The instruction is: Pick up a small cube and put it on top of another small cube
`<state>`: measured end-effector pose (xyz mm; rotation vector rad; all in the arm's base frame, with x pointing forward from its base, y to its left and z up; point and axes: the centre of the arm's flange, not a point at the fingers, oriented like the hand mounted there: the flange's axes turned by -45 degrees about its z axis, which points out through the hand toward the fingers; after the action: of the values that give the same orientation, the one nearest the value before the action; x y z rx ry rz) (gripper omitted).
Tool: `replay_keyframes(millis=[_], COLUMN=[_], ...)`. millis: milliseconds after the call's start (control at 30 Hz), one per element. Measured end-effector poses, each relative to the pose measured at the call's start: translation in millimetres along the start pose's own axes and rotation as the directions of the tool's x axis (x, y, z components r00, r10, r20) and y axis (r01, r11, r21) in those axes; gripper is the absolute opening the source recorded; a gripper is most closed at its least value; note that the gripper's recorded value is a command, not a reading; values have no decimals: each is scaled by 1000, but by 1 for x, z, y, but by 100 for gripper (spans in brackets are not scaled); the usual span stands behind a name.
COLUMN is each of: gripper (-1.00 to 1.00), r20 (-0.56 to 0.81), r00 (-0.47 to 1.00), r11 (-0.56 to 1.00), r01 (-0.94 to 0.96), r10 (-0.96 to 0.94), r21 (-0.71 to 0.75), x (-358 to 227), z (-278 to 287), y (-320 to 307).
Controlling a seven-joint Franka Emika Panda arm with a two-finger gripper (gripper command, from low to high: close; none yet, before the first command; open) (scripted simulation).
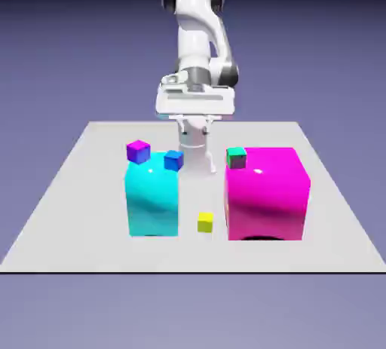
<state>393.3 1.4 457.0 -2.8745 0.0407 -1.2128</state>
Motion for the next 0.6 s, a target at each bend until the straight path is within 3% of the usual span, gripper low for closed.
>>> replay_keyframes(millis=[267,600], gripper=[0,0], r20=[1,84], r00=[851,343], r11=[851,342], r01=[-525,-939], r10=[525,936], r21=[5,32], x=[18,51], z=[23,50], y=[18,16])
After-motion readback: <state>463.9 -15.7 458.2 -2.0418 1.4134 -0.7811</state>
